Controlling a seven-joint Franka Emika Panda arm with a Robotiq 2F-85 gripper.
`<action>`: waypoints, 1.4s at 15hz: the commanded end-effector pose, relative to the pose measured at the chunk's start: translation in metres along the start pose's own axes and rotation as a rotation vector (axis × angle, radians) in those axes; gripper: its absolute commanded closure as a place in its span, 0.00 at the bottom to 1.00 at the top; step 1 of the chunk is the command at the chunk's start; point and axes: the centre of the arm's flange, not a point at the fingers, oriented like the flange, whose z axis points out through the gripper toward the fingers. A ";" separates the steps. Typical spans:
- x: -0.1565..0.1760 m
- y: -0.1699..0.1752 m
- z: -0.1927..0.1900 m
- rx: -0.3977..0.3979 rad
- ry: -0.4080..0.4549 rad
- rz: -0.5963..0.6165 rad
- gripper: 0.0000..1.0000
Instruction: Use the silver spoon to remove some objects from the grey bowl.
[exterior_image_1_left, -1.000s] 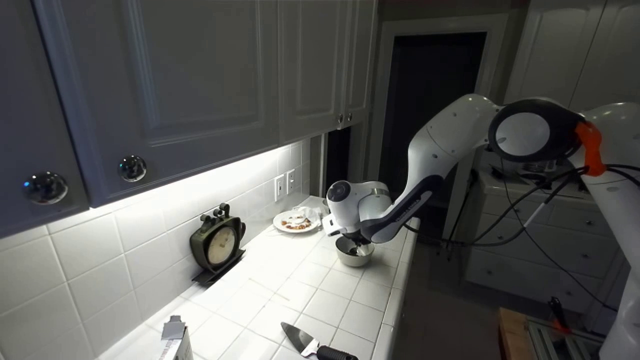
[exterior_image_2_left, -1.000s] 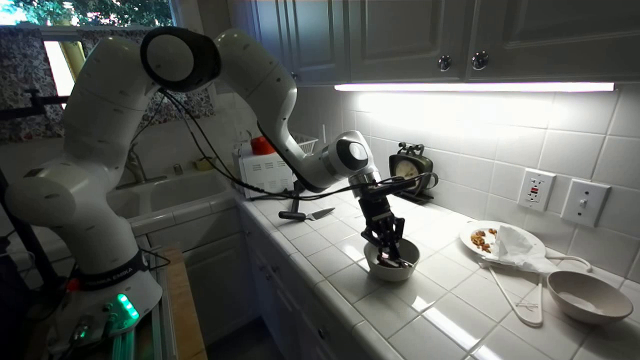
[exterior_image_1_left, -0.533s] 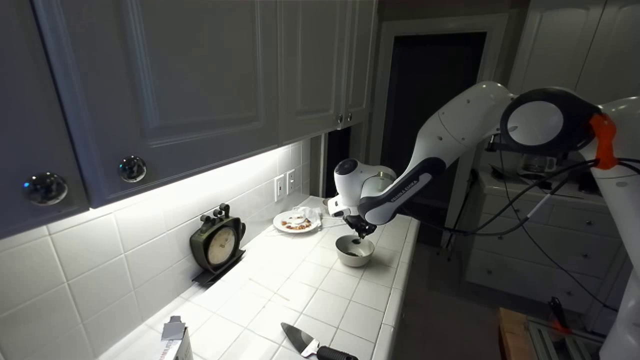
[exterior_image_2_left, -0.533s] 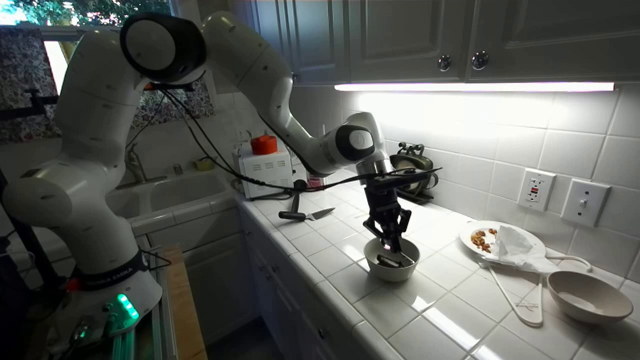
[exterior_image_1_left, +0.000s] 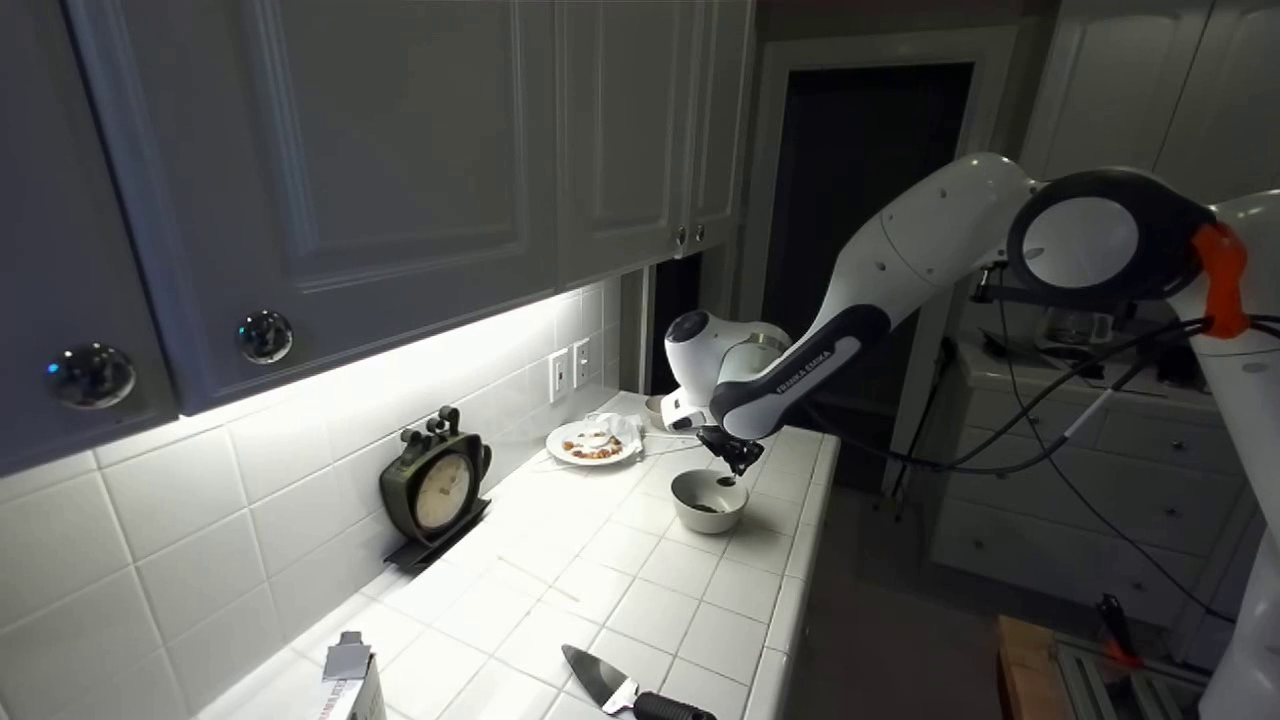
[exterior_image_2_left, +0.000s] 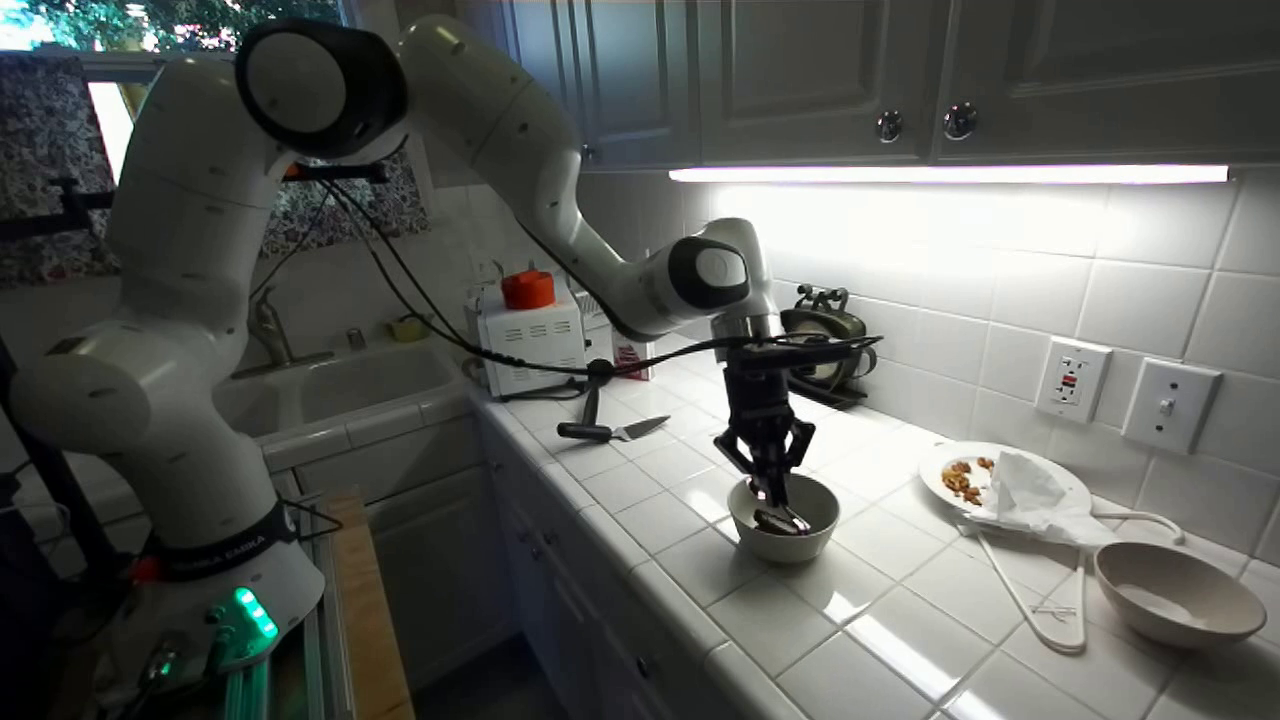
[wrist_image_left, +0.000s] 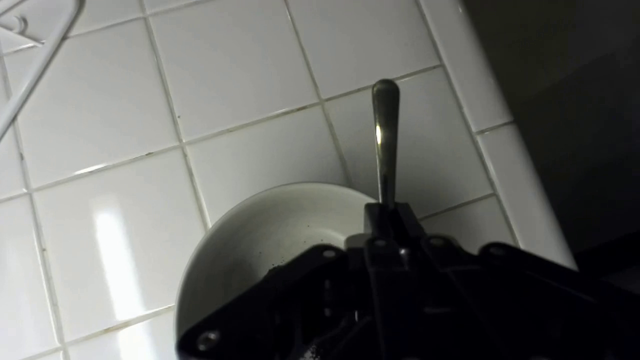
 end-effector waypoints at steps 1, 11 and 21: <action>-0.007 -0.001 -0.010 0.084 -0.020 -0.019 0.98; 0.001 -0.004 -0.013 0.119 0.047 0.010 0.98; 0.060 -0.029 -0.028 0.103 0.137 0.027 0.98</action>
